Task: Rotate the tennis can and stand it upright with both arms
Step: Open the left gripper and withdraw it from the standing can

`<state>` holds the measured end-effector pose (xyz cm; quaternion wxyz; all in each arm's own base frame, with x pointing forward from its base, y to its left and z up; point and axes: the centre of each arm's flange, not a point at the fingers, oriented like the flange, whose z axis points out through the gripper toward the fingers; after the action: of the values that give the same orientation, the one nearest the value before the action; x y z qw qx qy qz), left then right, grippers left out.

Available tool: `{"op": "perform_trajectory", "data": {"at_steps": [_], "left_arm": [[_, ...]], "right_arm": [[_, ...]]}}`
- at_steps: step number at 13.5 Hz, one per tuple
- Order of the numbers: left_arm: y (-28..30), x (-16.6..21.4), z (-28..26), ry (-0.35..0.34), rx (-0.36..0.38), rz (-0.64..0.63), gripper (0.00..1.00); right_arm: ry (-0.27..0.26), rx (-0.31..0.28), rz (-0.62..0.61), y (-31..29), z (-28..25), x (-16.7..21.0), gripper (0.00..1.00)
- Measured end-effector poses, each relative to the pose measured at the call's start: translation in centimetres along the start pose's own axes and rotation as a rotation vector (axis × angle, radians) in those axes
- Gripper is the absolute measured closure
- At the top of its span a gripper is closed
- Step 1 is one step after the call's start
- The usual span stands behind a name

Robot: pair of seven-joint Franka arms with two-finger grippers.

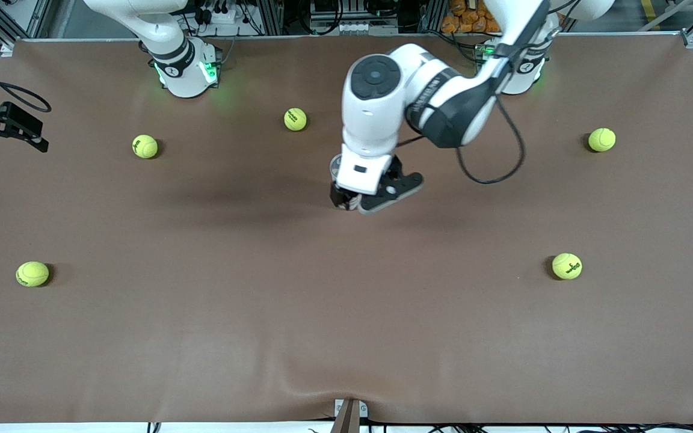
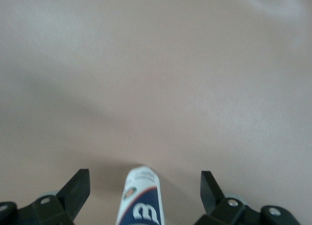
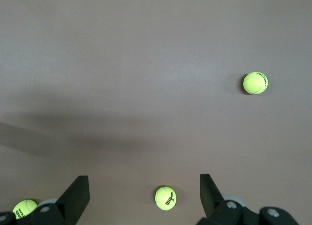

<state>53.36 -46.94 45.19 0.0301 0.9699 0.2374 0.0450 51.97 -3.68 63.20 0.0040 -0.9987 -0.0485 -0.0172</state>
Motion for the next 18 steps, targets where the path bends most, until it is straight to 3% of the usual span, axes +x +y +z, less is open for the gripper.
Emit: {"op": "perform_trajectory", "data": {"at_steps": [4,12,18], "left_arm": [[-3.4,5.9,-2.1,0.012,0.016,0.067,0.0],[-9.9,13.9,-5.9,0.024,0.062,0.26,0.0],[-18.5,22.9,-7.5,0.004,0.045,0.42,0.0]], "right_arm": [[0.0,0.0,0.0,0.0,0.0,0.0,0.0],[0.001,0.0,0.002,0.1,0.0,0.0,0.0],[-0.001,0.001,0.01,0.6,0.1,-0.1,0.0]]}}
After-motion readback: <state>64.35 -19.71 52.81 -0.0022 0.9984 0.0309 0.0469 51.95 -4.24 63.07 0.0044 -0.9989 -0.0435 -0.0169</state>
